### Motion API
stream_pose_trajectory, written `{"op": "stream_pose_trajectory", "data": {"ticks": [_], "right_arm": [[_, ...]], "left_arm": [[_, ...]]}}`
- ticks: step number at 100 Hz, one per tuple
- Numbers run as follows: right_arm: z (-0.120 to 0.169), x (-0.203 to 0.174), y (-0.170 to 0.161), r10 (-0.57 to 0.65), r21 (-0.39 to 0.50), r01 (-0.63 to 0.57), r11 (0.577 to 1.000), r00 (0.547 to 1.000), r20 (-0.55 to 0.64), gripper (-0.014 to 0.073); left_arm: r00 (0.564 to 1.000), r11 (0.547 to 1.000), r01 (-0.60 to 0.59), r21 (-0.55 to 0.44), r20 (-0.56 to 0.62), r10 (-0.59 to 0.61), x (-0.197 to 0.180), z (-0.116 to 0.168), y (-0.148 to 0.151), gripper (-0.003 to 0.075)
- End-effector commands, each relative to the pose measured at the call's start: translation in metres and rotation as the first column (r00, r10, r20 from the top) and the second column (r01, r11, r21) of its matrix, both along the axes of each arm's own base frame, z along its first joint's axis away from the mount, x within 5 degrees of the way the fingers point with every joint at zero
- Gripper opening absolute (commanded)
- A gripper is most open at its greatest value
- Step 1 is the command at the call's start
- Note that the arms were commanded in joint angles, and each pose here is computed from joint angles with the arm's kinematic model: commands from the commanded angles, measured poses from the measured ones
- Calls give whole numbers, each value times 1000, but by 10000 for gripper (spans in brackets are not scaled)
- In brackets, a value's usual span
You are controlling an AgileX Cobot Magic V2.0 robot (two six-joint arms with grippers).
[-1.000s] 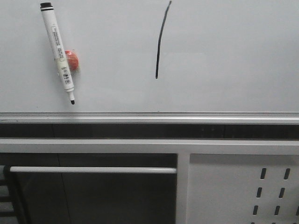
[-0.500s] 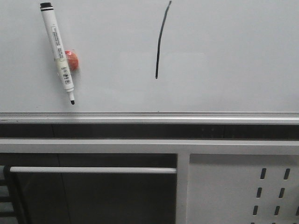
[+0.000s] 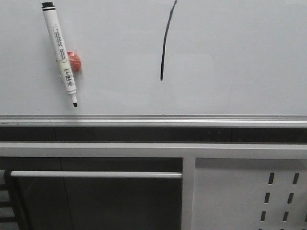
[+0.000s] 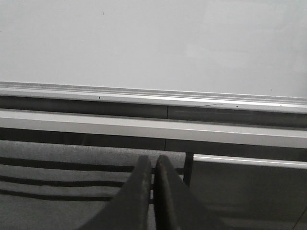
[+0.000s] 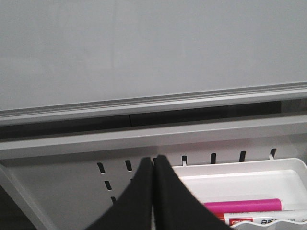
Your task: Write number 1 on whiteboard
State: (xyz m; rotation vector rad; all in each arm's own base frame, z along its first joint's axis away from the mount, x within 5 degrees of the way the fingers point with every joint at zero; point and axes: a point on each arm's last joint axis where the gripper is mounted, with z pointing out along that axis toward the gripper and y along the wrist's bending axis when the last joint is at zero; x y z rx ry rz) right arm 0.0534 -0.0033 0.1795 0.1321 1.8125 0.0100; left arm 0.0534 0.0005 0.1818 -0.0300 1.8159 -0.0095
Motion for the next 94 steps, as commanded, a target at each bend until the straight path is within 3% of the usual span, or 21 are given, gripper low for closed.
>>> {"op": "stream_pose_trajectory", "data": {"ticks": [1, 13, 94], "right_arm": [[-6, 0, -1, -7, -49, 8, 999, 1000, 13, -79], [-6, 0, -3, -11, -102, 12, 995, 1000, 5, -79], [-6, 0, -3, -11, -99, 11, 995, 1000, 5, -79]], "left_arm": [[998, 1000, -2, -11, 62, 3, 0, -1, 0, -18], [998, 1000, -2, -11, 62, 3, 0, -1, 0, -18], [998, 1000, -2, -11, 62, 3, 0, -1, 0, -18]]}}
